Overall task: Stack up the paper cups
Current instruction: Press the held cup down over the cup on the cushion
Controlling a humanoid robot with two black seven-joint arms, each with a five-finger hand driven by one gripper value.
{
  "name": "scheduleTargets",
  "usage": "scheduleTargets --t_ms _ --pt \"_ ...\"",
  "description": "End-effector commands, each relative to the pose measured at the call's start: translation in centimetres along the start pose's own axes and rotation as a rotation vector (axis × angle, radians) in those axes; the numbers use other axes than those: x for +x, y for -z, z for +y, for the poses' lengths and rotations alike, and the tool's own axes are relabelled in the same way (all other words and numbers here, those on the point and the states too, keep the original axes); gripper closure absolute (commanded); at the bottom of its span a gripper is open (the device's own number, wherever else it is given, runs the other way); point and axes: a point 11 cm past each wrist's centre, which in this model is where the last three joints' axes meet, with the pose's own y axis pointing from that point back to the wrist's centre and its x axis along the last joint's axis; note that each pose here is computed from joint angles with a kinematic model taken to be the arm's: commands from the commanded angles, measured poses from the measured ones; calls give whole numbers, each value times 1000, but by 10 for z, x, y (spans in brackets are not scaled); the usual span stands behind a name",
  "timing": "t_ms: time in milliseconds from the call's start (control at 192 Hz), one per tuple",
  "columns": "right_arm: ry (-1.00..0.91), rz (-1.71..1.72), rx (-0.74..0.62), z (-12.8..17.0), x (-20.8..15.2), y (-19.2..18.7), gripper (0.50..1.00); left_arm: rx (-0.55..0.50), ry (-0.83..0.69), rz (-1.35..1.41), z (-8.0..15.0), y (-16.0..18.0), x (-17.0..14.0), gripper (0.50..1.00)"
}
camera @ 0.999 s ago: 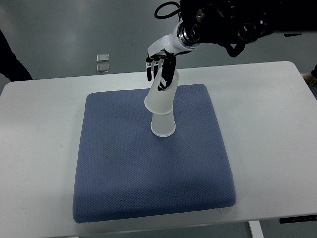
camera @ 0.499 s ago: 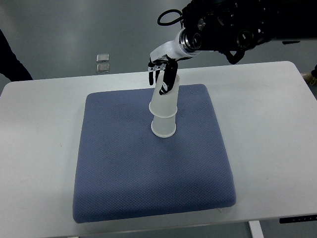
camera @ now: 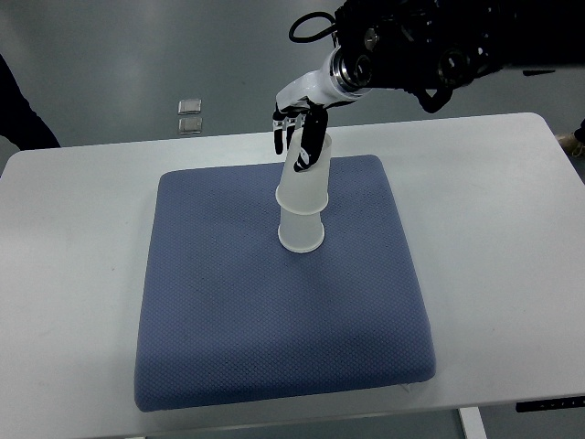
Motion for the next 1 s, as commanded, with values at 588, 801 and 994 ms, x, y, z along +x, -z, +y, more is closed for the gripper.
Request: scheduleTargets --t_ms 588,801,994 --pt "-37 -13 -4 -7 0 -7 791 -1 8 -1 0 0 -3 500" --pt "-26 -22 -3 -12 -6 -10 791 -1 6 -1 0 0 -2 500" --pt "-38 -32 -5 -17 -9 -14 789 -1 6 1 0 0 -2 500"
